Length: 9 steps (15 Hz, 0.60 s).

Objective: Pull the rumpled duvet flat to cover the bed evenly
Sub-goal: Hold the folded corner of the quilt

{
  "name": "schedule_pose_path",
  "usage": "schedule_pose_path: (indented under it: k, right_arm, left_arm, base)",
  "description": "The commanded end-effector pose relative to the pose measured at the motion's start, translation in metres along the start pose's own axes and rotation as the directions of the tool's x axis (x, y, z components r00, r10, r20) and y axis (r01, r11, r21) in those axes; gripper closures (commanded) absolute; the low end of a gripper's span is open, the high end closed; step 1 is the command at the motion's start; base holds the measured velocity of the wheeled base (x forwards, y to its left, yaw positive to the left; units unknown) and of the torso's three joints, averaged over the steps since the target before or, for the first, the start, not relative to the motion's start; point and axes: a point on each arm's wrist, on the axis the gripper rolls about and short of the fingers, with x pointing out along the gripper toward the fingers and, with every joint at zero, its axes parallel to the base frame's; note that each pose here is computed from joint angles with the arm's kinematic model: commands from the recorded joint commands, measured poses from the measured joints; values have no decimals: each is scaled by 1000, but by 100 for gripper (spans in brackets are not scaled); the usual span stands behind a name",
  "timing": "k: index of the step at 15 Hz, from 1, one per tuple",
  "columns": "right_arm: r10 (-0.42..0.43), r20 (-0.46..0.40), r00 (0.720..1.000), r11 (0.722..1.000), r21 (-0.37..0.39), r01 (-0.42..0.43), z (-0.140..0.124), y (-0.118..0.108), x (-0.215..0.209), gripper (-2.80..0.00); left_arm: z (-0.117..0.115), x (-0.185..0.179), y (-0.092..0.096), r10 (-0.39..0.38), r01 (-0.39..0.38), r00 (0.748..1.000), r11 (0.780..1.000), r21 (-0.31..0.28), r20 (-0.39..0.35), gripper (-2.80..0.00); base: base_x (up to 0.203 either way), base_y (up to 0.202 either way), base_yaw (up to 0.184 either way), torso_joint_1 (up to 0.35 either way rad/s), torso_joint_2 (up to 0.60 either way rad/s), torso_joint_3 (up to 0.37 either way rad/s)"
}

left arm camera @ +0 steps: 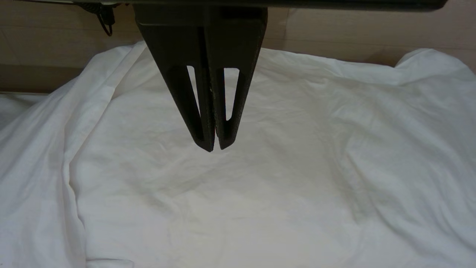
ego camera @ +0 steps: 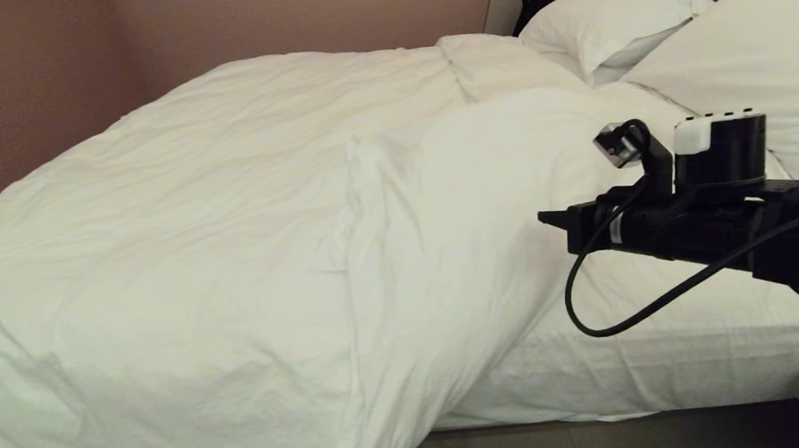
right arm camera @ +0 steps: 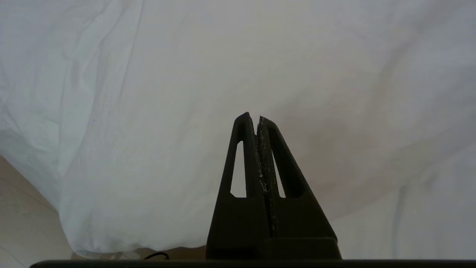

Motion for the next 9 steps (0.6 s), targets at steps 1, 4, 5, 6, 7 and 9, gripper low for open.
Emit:
schedule_pose_path:
  k: [1,4,5,6,7,9]
  right_arm:
    - [13,-12,1000,1000,-19,-13,-8,5,15,0]
    - [24,-10,1000,999,-22,-24,-7,8,17,0]
    - [25,-9,1000,999,-23,-26,-7,9,17,0]
    - [30,-14,999,999,-26,-30,-8,10,20,0]
    - [36,-30,999,998,-41,-37,-12,13,25,0]
    - [-16,-55,998,997,-70,12,-21,15,32,0]
  left_arm:
    - [0,0,0,1,-1,1000,1000,-1,1,0]
    - [0,0,0,1,-1,1000,1000,-1,1,0]
    - [0,0,0,1,-1,1000,1000,-1,1,0]
    - [0,0,0,1,-1,1000,1000,-1,1,0]
    - [0,0,0,1,-1,1000,1000,-1,1,0]
    - [0,0,0,1,-1,1000,1000,-1,1,0]
  base:
    - [0,0,0,0,0,0]
    - [0,0,0,0,0,0]
    - [0,0,0,0,0,0]
    - [0,0,0,0,0,0]
    - [0,0,0,0,0,0]
    - [0,0,0,0,0,0]
